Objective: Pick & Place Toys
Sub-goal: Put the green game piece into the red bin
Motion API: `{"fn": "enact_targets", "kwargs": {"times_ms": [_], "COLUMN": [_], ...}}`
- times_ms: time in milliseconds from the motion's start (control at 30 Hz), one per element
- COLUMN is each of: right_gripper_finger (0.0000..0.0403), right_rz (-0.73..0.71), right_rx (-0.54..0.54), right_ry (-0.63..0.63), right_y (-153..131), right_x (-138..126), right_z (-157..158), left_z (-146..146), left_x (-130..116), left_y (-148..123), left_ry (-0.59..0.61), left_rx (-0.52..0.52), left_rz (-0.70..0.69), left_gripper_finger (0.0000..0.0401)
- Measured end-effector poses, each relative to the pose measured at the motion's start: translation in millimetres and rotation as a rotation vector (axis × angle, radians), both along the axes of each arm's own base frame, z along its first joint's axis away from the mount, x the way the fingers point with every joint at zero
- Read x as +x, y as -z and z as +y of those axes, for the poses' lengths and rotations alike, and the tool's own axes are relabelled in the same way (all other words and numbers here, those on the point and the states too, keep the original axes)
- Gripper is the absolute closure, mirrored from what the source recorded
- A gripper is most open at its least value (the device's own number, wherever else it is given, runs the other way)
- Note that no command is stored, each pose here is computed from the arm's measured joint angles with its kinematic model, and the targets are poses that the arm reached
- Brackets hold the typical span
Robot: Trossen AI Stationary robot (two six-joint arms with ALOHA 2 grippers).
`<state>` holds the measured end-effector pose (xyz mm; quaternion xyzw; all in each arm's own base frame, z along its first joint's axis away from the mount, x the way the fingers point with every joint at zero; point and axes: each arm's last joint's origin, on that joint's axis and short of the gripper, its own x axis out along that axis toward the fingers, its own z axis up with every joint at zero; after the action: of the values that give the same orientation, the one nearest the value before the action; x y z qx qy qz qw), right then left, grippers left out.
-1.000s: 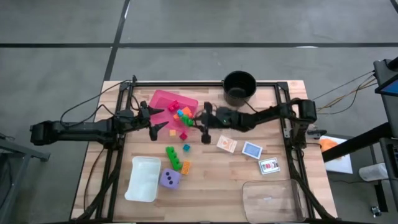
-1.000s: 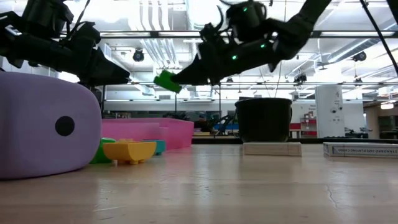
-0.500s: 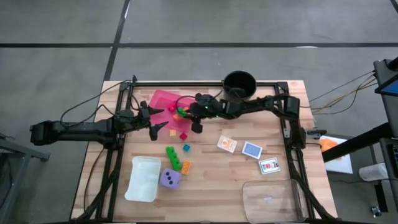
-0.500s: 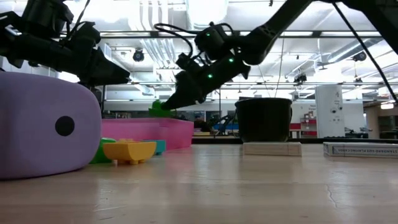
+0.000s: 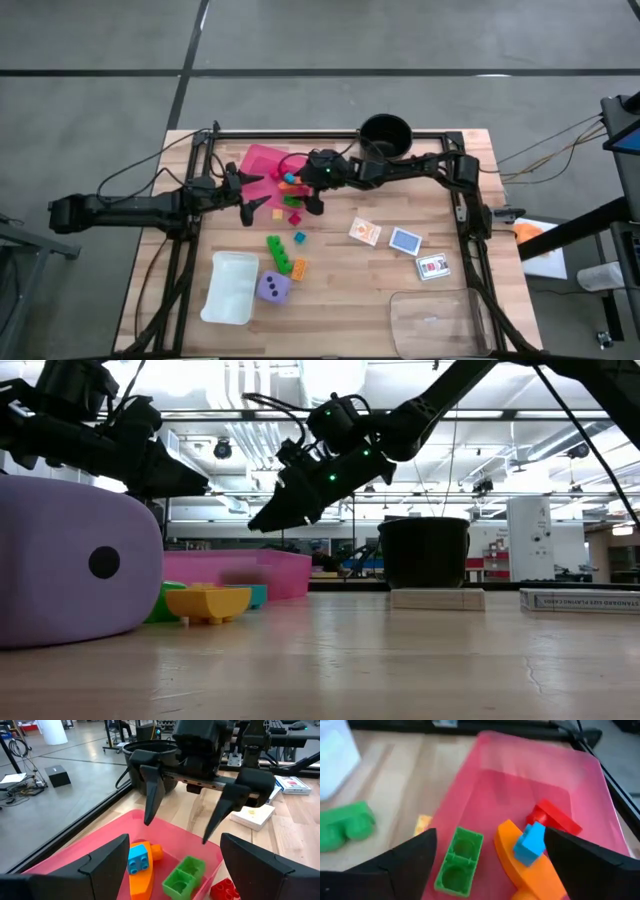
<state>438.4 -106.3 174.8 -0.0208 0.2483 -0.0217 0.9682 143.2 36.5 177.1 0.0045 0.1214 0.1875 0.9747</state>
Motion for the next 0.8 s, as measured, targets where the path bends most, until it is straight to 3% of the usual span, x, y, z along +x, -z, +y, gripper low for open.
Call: {"fn": "enact_targets", "kwargs": {"times_ms": [433,633,800], "right_gripper_finger": [0.0026,0.0025,0.0025], "right_rz": [-0.335,-0.485,-0.508], "right_rx": [-0.004,-0.021,-0.029], "right_ry": [-0.132,-0.131,-0.128], "right_y": [2.1,-5.5,-20.0], "right_x": [-8.9,-34.2,-62.3], "right_z": [22.5,28.4,33.1], "left_z": [0.0,0.0,0.0], "left_x": [0.0,0.0,-0.1], "left_y": [0.0,0.1,0.5], "left_ry": [0.000,0.000,0.000], "left_rx": [0.002,0.003,0.002], "left_rz": [0.000,0.002,0.006], "left_gripper_finger": [0.0086,0.0086,0.0086]}}
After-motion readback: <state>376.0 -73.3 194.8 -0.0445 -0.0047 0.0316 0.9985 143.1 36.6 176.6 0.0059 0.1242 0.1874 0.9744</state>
